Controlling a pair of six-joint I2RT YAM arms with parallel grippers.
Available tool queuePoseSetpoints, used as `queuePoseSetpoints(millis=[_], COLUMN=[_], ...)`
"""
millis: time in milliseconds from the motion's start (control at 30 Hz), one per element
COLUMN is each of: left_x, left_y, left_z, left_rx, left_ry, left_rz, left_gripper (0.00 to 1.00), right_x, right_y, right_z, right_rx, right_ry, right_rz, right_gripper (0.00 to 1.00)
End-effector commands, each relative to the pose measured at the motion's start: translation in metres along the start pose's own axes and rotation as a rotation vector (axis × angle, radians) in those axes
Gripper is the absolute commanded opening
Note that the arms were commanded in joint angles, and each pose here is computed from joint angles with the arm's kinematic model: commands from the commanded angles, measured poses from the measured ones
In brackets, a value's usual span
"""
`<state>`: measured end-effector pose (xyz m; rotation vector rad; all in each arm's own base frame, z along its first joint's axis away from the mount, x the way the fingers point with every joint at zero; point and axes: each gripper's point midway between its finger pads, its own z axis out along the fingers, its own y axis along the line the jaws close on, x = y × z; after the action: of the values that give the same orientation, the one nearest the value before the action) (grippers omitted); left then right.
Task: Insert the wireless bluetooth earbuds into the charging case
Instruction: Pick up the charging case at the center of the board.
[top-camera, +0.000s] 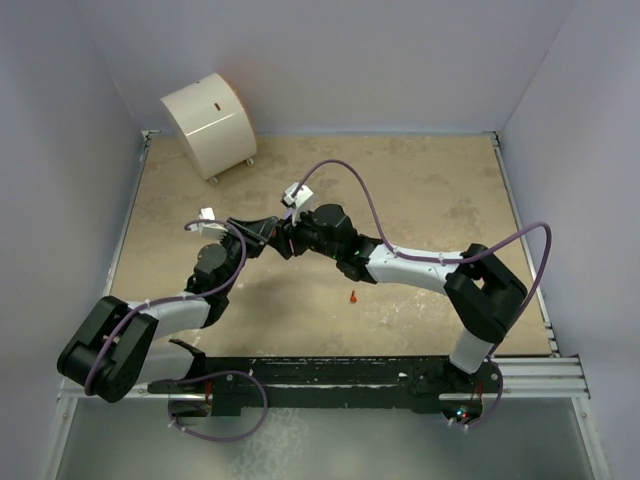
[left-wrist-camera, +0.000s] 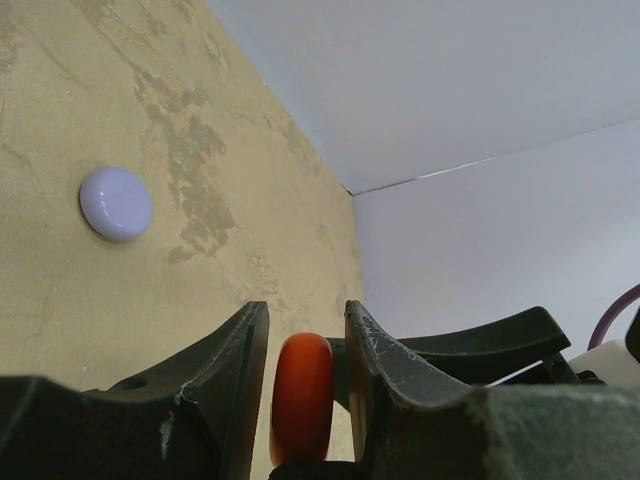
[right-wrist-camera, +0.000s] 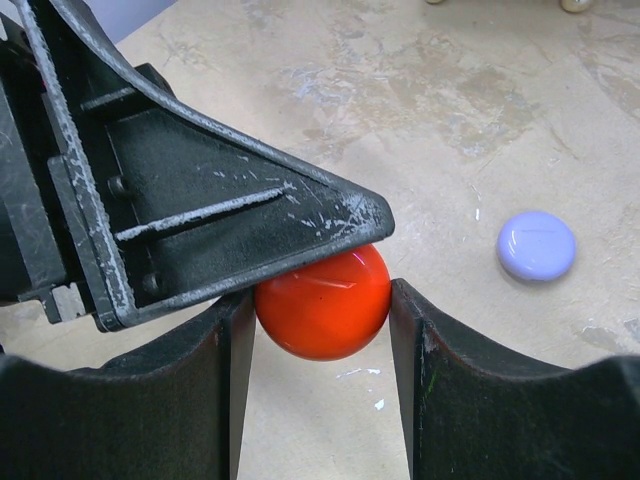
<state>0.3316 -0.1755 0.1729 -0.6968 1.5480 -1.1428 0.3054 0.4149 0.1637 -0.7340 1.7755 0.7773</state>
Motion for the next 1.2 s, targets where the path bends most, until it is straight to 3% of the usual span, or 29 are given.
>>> queuePoseSetpoints(millis=[0, 233, 500, 633, 700, 767, 833, 900, 1167], left_x=[-0.001, -0.001, -0.001, -0.002, -0.003, -0.005, -0.007, -0.008, -0.014], left_y=[-0.019, -0.02, -0.022, -0.024, -0.024, -0.024, -0.026, -0.025, -0.028], left_z=[0.007, 0.006, 0.005, 0.005, 0.005, 0.005, 0.006, 0.007, 0.011], left_rx=[0.058, 0.061, 0.068, 0.075, 0.074, 0.071, 0.069, 0.058, 0.043], left_ry=[0.004, 0.003, 0.004, 0.003, -0.003, -0.013, -0.02, -0.029, -0.046], left_rz=[0.019, 0.022, 0.029, 0.028, 0.024, 0.021, 0.017, 0.012, 0.017], left_gripper=[0.35, 0.24, 0.01, 0.0, 0.0, 0.0, 0.0, 0.0, 0.0], right_x=[-0.044, -0.04, -0.041, -0.042, -0.045, -0.045, -0.044, -0.043, -0.034], right_y=[0.005, 0.002, 0.001, -0.001, -0.001, -0.004, -0.008, -0.012, -0.035], right_z=[-0.003, 0.001, 0.001, 0.001, 0.001, -0.001, -0.006, -0.013, -0.067], right_rx=[-0.017, -0.009, -0.01, -0.005, -0.003, 0.008, 0.026, 0.046, 0.148], right_ry=[-0.103, -0.093, -0.095, -0.097, -0.101, -0.098, -0.092, -0.089, -0.098], right_rz=[-0.011, -0.013, -0.014, -0.008, -0.006, -0.003, 0.001, 0.004, 0.04], right_gripper=[0.0, 0.0, 0.0, 0.0, 0.15, 0.47, 0.67, 0.77, 0.94])
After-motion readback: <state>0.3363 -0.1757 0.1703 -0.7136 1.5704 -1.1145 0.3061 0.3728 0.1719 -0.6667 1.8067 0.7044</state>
